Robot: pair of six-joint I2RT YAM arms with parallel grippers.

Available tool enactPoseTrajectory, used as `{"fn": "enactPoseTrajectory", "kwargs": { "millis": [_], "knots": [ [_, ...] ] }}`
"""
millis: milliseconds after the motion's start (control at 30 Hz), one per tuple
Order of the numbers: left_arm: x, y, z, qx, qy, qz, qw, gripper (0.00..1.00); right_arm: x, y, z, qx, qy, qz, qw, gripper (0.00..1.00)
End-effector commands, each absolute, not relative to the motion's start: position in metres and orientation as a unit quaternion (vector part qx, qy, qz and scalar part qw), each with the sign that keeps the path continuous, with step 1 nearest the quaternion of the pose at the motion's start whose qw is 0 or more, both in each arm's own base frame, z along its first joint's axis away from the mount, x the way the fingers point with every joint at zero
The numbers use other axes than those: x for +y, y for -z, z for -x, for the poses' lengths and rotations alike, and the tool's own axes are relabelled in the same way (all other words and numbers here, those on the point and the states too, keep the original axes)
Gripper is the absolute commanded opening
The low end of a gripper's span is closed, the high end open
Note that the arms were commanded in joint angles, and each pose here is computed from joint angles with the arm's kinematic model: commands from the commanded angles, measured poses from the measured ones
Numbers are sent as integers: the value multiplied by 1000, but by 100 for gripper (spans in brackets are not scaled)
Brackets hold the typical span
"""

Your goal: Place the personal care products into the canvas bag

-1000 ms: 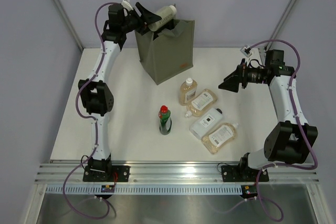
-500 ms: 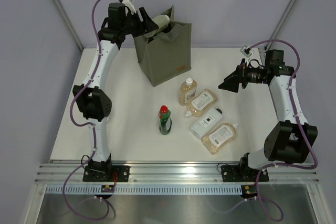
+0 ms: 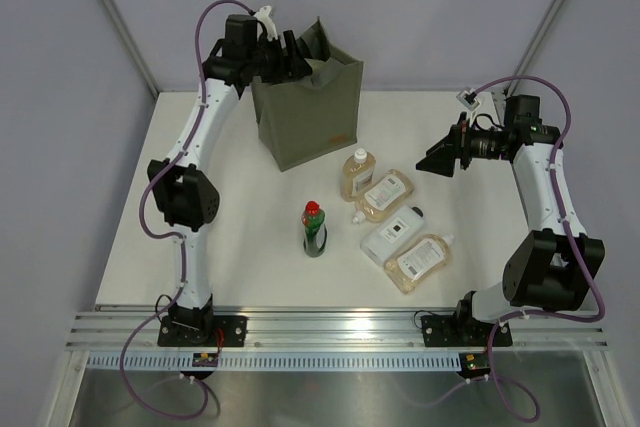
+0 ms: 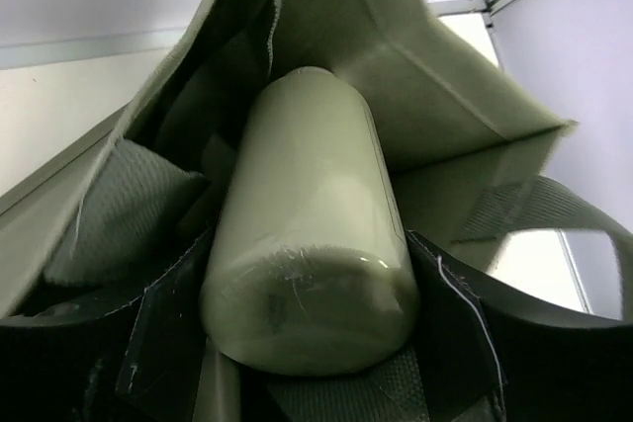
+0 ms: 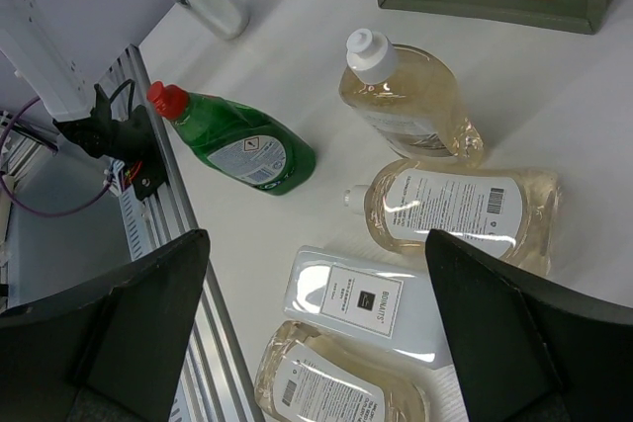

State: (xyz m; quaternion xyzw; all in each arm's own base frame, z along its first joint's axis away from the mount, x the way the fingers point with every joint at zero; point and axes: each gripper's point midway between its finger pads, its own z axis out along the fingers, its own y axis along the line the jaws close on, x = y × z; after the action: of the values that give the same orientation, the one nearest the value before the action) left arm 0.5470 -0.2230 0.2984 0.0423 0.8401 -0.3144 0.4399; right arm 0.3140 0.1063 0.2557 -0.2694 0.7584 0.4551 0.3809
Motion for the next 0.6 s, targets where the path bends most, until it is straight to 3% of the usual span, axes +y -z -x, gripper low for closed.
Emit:
{"fn": "enactPoseTrajectory", "kwargs": {
  "millis": [0,133,433,500,567],
  "knots": [
    [-225,-279,-555,847,302,-48,435,62,103,-259,-320,756,-443,280,392,99],
    [-224,-271,-556,851,298,-46,430,77,100,-252,-325,767,-429,278,387,99],
    [-224,-258,-551,857,295,-53,418,90,105,-221,-326,792,-401,306,344,100],
    [-223,-259,-550,857,296,-54,419,99,105,-216,-325,794,-400,310,337,100],
    [-223,-261,-549,855,297,-57,421,99,105,-212,-326,795,-393,320,334,99]
  ]
}}
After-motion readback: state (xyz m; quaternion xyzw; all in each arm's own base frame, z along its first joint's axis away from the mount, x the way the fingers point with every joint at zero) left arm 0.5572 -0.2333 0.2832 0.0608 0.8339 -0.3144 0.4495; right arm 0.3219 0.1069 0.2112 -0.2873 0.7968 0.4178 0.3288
